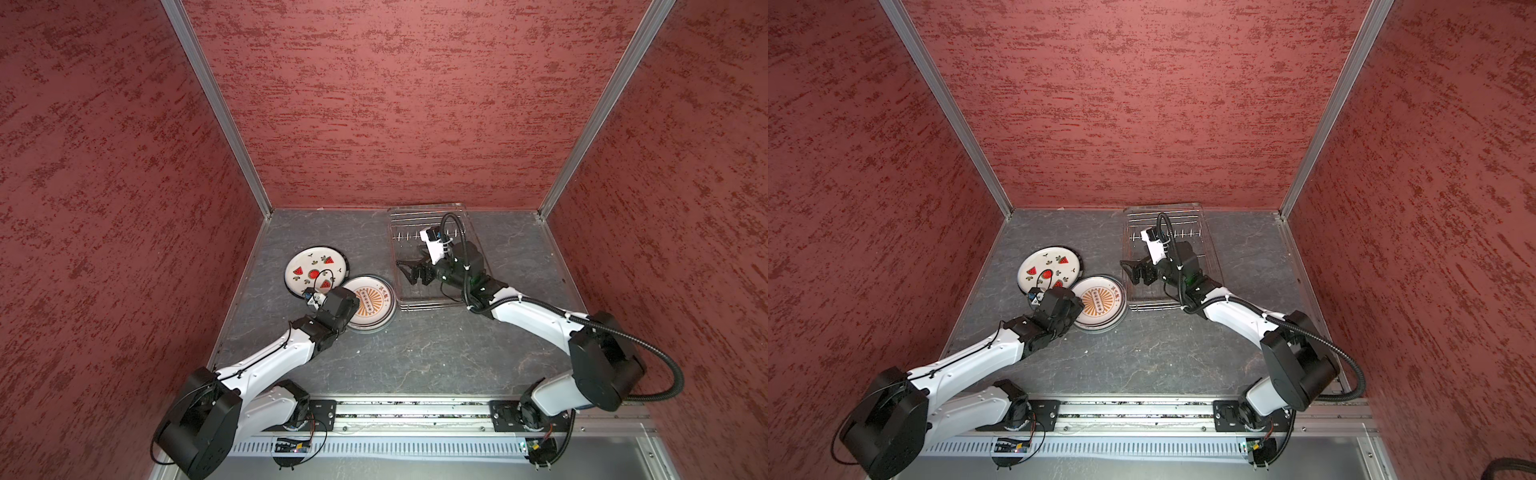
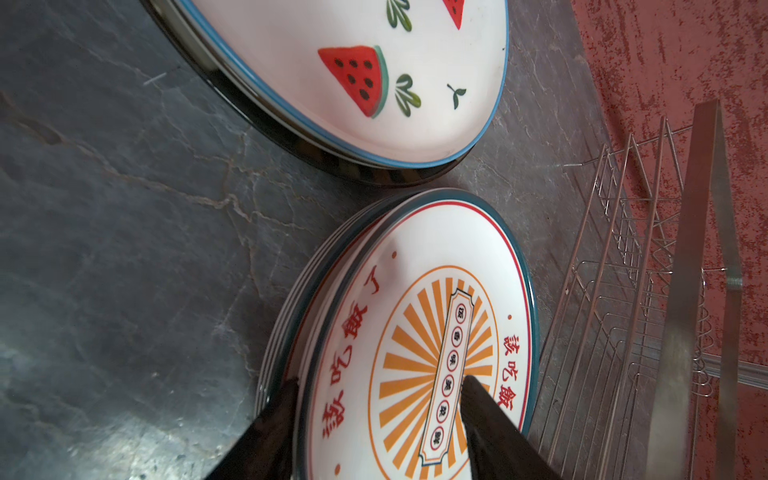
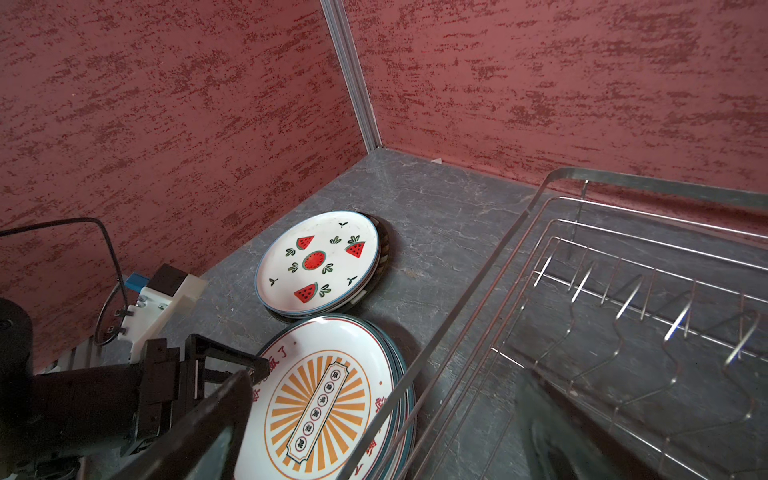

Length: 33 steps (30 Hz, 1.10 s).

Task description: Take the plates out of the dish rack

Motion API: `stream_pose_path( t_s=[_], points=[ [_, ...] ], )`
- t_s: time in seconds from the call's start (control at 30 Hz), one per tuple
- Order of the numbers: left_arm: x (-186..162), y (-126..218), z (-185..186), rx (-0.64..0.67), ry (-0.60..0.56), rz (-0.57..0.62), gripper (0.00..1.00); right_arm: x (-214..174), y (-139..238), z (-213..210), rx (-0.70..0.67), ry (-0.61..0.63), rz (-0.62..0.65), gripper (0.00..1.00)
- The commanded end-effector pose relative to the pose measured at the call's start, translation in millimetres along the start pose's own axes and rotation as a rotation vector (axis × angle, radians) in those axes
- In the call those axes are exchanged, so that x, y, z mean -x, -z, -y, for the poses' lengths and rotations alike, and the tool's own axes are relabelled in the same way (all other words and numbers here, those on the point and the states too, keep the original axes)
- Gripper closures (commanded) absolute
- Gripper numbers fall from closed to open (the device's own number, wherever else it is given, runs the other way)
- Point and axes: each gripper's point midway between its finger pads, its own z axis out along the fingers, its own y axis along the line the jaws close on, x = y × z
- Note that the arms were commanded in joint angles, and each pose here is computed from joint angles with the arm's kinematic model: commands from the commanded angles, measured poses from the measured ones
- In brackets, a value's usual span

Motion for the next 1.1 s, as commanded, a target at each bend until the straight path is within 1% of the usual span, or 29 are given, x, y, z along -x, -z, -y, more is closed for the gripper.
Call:
stream_pose_path(
  t_s=[0.0, 0.1, 0.2, 0.37, 0.47, 0.6, 0.67, 0.77, 0.83, 0.97, 1.03, 1.07],
  points=[
    [8.5, 3.7, 6.1, -0.028, -0.023, 0.03, 0.39, 13.8, -2.5, -3.6, -0.002, 0.027, 0.03, 0.01],
    [6.9, 2.0, 8.1, -0.037, -0.028, 0.008, 0.42, 13.1, -1.4, -4.7, 0.001, 0.023, 0.033, 0.01],
    [9.0, 2.4, 9.0, -0.036, -0.046, 0.018, 0.42, 15.7, 0.5, -6.9, 0.006, 0.02, 0.041, 0.01],
    [4.2, -2.5, 7.2, -0.027, -0.05, -0.006, 0.42, 17.5, 3.7, -10.2, 0.013, 0.022, 0.047, 0.01],
    [2.9, -4.0, 8.7, -0.027, -0.056, -0.013, 0.42, 15.4, 5.4, -18.7, 0.054, 0.033, 0.042, 0.01],
    [3.6, -5.1, 5.8, -0.014, -0.059, -0.01, 0.4, 13.8, 9.7, -32.6, 0.118, 0.054, 0.042, 0.01],
    [5.8, -5.7, 0.9, 0.001, -0.048, -0.011, 0.39, 12.0, 10.1, -33.3, 0.119, 0.055, 0.038, 0.01],
    [8.2, -3.5, -1.0, -0.013, -0.036, -0.005, 0.38, 7.6, 9.4, -32.5, 0.111, 0.056, 0.03, 0.01],
    [9.6, -0.1, -0.9, -0.019, -0.038, -0.001, 0.37, 16.1, 15.9, -36.2, 0.113, 0.061, 0.052, 0.01],
    [18.4, 11.2, 1.5, -0.04, -0.052, 0.033, 0.3, 16.9, 19.5, -38.8, 0.12, 0.052, 0.055, 0.01],
    [26.6, 19.9, 2.1, -0.055, -0.066, 0.069, 0.23, 17.6, 22.4, -39.2, 0.119, 0.045, 0.057, 0.01],
    [31.9, 26.0, 3.8, -0.072, -0.076, 0.093, 0.18, 18.1, 24.2, -39.3, 0.117, 0.044, 0.065, 0.01]
  ],
)
